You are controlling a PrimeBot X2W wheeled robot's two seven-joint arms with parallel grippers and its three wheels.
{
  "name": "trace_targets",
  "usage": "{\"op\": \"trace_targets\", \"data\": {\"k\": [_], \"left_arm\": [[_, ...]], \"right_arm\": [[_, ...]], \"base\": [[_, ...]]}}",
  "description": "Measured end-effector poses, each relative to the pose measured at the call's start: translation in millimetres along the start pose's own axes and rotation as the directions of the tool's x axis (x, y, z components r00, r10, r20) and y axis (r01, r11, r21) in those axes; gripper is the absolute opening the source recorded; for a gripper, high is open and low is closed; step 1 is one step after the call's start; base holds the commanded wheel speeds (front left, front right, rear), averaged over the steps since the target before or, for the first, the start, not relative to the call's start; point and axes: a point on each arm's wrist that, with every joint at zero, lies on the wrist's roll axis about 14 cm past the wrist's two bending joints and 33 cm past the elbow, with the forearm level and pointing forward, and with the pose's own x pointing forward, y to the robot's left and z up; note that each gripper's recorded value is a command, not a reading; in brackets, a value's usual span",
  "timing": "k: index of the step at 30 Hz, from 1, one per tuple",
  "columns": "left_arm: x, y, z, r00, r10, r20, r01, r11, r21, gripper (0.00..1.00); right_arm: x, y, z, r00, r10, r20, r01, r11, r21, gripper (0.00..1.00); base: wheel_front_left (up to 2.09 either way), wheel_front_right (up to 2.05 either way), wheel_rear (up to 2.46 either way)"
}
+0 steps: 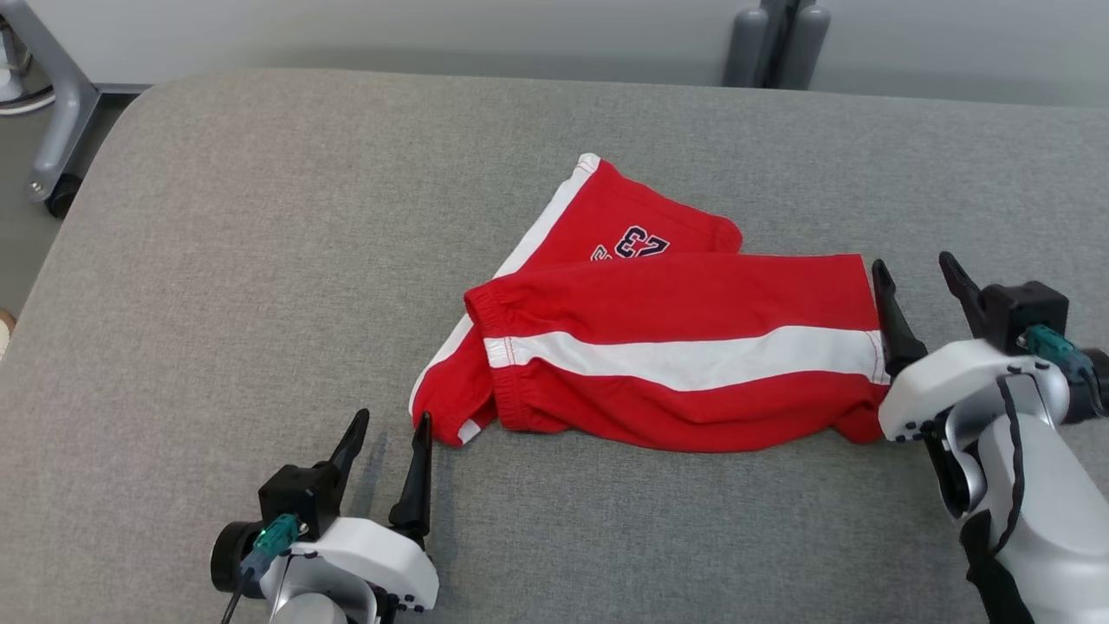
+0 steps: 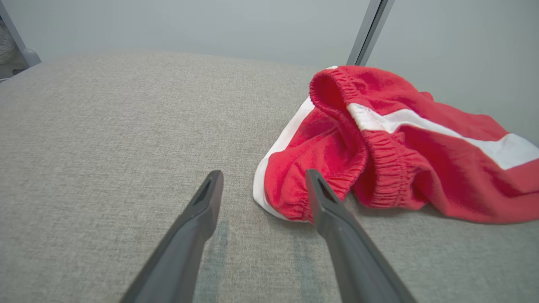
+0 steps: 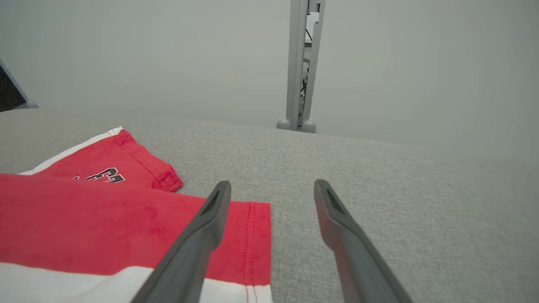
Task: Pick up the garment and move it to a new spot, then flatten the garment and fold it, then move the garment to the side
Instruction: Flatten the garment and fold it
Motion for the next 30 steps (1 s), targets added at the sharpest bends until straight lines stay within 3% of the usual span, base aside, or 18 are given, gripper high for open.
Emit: {"op": "trace_targets", "data": {"k": [8, 15, 30], "left_arm": [[2.7, -4.7, 15.2, 0.999, -0.008, 0.05, 0.007, 1.0, 0.021, 1.0], [4.4, -12.9, 26.6, 0.996, -0.028, 0.088, 0.024, 0.998, 0.049, 1.0], [-20.3, -8.2, 21.5, 0.996, -0.021, 0.089, 0.015, 0.998, 0.066, 1.0]], "right_arm": [[-53.7, -27.9, -2.6, 0.989, -0.144, 0.045, 0.141, 0.988, 0.064, 1.0], [-103.2, -38.2, 0.7, 0.974, -0.209, 0.087, 0.204, 0.977, 0.061, 1.0], [-148.6, -19.4, 0.1, 0.973, -0.201, 0.115, 0.187, 0.975, 0.121, 1.0]], "base": [[0.0, 0.0, 0.0], [0.0, 0.0, 0.0], [0.0, 0.0, 0.0]]}}
